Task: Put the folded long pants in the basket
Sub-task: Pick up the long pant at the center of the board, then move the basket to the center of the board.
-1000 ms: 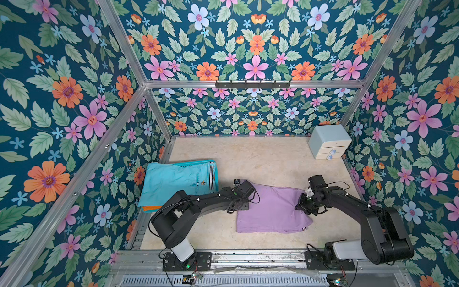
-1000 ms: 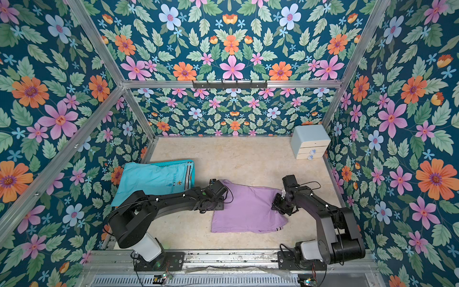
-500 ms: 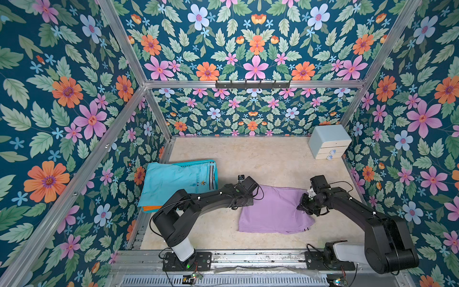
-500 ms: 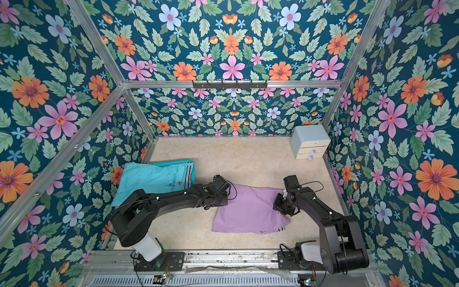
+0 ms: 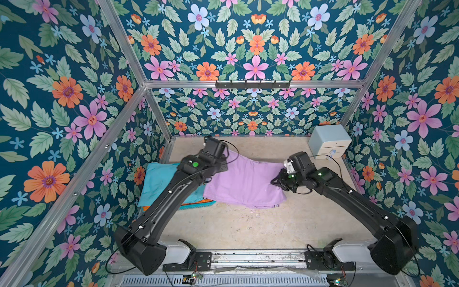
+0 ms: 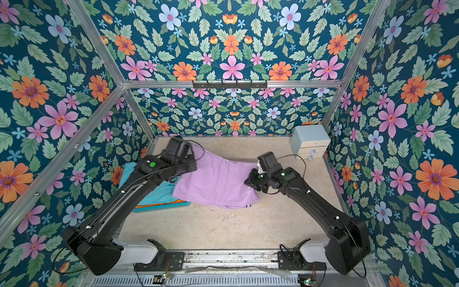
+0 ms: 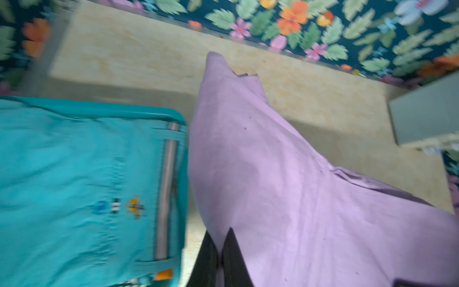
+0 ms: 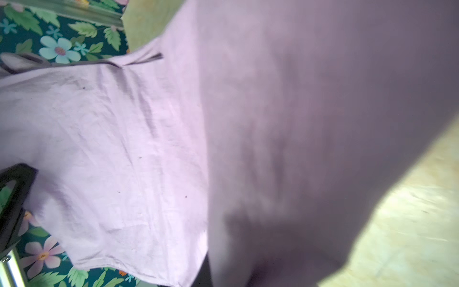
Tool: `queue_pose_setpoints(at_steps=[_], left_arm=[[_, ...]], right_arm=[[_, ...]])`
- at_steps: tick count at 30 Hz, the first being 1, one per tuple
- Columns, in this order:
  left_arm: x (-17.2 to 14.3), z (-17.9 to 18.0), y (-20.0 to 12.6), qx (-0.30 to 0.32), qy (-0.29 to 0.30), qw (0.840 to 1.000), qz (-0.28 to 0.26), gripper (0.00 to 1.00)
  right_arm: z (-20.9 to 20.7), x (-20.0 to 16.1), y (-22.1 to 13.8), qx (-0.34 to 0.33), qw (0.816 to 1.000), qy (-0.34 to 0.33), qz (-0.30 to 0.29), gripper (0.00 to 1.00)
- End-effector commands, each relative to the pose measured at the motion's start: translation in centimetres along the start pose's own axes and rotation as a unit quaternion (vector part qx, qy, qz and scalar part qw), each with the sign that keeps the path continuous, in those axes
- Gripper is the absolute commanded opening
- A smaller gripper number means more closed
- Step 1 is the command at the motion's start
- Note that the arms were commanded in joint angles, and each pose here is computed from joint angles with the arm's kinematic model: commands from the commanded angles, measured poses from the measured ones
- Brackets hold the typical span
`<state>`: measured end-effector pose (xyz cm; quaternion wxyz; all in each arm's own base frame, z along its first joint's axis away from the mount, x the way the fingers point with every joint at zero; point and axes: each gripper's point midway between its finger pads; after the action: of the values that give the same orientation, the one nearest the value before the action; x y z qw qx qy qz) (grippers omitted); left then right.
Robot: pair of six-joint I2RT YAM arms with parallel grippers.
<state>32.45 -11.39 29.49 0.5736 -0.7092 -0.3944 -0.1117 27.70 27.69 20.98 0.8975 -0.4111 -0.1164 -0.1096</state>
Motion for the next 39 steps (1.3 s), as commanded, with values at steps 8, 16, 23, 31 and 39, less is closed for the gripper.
queue_pose_setpoints(at_steps=[8,16,23,31,39], left_arm=[[10.0,17.5,-3.0,0.255,-0.041,0.959,-0.112,0.00],[12.7,23.5,-2.0,0.308,-0.079,0.939,-0.133,0.00],[9.4,24.6,3.2,0.284,-0.089,0.951,-0.082,0.00],[2.9,21.7,7.2,0.162,-0.126,0.978,0.023,0.00],[-4.5,11.7,7.6,-0.094,-0.179,0.972,0.120,0.00]], right_arm=[[13.9,1.8,12.6,0.035,0.997,-0.030,0.058,0.00],[17.0,-0.1,21.8,0.042,0.993,-0.033,0.101,0.00],[11.7,-3.0,26.8,-0.002,0.990,-0.014,0.140,0.00],[4.5,-4.5,23.2,-0.066,0.984,-0.041,0.159,0.00],[-5.5,-4.3,10.9,-0.099,0.979,-0.048,0.169,0.00]])
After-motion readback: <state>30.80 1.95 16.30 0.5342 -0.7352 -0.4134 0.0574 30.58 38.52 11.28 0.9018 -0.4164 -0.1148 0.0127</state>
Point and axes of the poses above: each gripper's point midway between its finger pads, its own y axis out along the fingers, its own z axis along the line the jaws close on, x = y × z, and after that the axes turned 14 degrees about -y, right-handed
